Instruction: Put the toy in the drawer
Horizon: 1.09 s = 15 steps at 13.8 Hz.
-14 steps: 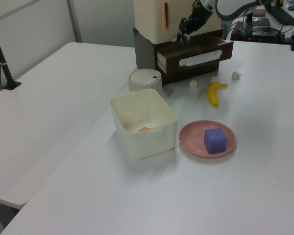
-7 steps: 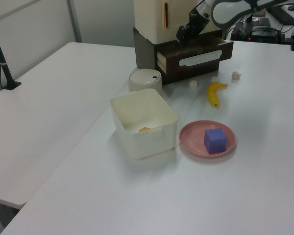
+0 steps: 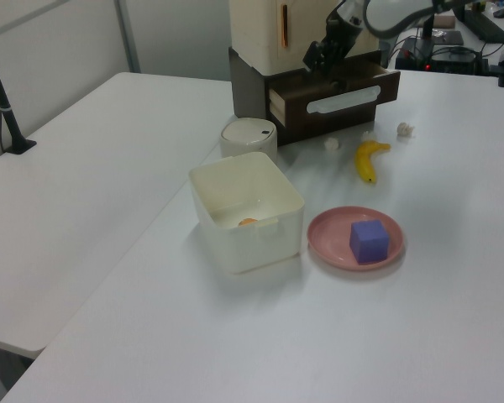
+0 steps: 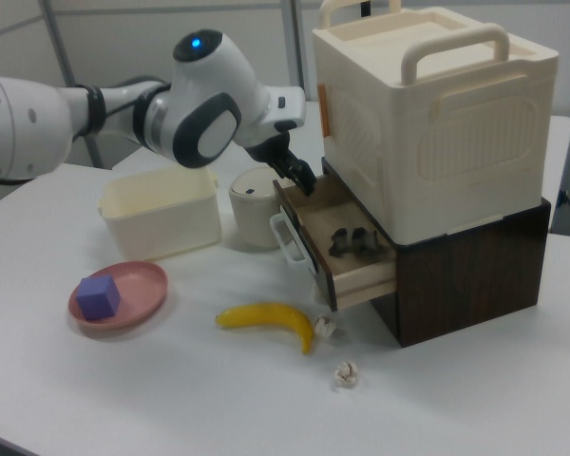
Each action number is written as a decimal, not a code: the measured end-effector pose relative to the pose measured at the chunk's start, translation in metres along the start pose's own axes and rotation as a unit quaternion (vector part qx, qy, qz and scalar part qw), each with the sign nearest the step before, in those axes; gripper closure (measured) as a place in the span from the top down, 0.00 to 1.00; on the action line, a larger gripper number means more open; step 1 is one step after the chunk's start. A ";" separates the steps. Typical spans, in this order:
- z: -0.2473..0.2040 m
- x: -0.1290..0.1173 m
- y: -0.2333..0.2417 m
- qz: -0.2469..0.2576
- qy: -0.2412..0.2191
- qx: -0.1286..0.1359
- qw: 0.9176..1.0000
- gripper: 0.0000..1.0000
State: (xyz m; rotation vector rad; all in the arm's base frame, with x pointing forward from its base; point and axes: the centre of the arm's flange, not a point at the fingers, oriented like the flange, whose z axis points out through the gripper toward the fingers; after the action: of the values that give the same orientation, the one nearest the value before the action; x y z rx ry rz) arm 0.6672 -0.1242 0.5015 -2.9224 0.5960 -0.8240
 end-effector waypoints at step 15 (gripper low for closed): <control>-0.121 -0.072 -0.052 -0.140 -0.240 -0.003 0.961 1.00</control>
State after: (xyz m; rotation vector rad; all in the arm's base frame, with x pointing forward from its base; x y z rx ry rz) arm 0.5671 -0.0423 0.5770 -3.0782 0.1471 -0.1001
